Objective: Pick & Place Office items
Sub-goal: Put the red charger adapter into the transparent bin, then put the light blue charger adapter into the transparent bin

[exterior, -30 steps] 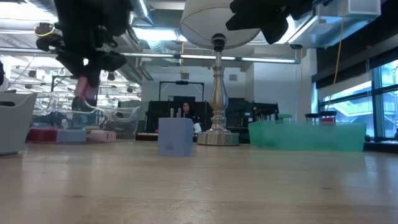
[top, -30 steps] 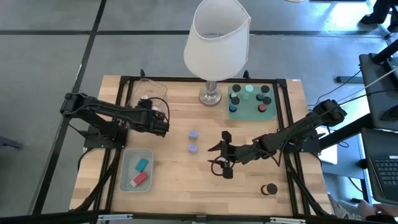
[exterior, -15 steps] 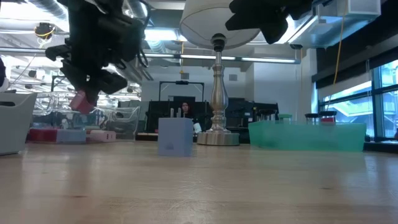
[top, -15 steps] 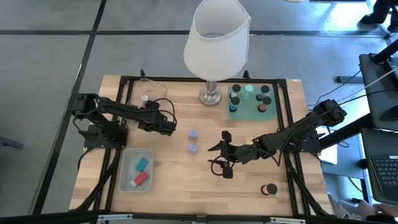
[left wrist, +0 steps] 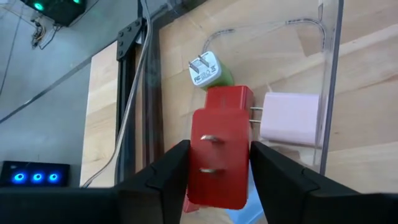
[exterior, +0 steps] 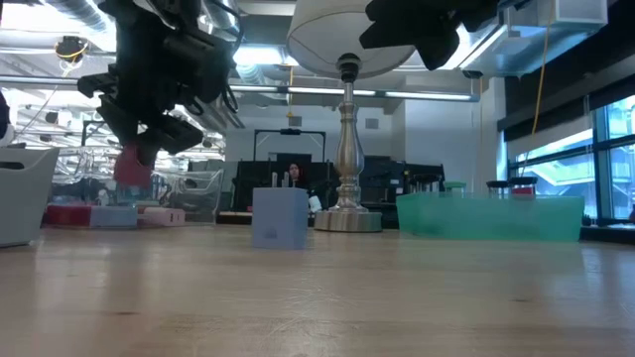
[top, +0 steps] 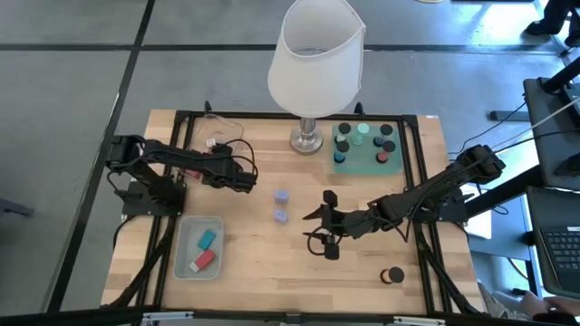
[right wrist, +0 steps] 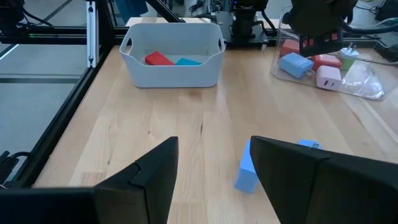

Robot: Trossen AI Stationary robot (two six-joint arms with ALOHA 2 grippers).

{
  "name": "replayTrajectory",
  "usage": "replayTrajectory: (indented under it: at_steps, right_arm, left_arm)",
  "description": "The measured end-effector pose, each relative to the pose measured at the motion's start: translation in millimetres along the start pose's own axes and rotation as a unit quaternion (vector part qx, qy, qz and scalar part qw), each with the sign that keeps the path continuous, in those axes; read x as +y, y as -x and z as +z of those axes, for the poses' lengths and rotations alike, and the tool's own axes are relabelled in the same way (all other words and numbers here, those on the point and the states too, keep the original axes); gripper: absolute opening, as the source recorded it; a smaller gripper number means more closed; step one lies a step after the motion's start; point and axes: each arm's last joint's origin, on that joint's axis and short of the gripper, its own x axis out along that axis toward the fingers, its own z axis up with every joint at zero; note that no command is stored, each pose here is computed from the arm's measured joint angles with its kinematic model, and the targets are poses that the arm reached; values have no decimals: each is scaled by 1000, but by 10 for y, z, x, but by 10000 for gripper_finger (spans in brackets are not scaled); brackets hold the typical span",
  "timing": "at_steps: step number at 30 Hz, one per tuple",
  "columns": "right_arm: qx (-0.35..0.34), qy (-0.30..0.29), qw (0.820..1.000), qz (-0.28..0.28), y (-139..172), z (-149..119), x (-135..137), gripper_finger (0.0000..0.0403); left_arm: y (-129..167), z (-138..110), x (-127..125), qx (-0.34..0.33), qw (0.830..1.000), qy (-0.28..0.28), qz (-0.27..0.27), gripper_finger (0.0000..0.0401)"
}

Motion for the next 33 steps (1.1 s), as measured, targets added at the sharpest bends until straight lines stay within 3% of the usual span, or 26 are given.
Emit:
replayTrajectory:
  at_steps: [6,14,17,20,23,27,33]
  right_arm:
    - [0,0,1000,0,0,0,0,204]
    - [0,0,1000,0,0,0,0,204]
    - [0,0,1000,0,0,0,0,204]
    - [0,0,1000,0,0,0,0,204]
    - [0,0,1000,0,0,0,0,204]
    - [0,0,1000,0,0,0,0,204]
    - [0,0,1000,0,0,0,0,204]
  left_arm:
    - [0,-1,5,0,1000,-6,2,175]
    - [259,179,76,-8,996,-92,5,188]
    - [499,279,77,-28,993,-112,-30,186]
    - [764,304,3,-61,986,-120,-100,179]
    - [1033,202,-144,-111,963,-152,-193,172]
    - [1364,-61,-288,-178,913,-217,-296,170]
    - [1779,-463,-319,-214,840,-263,-423,195]
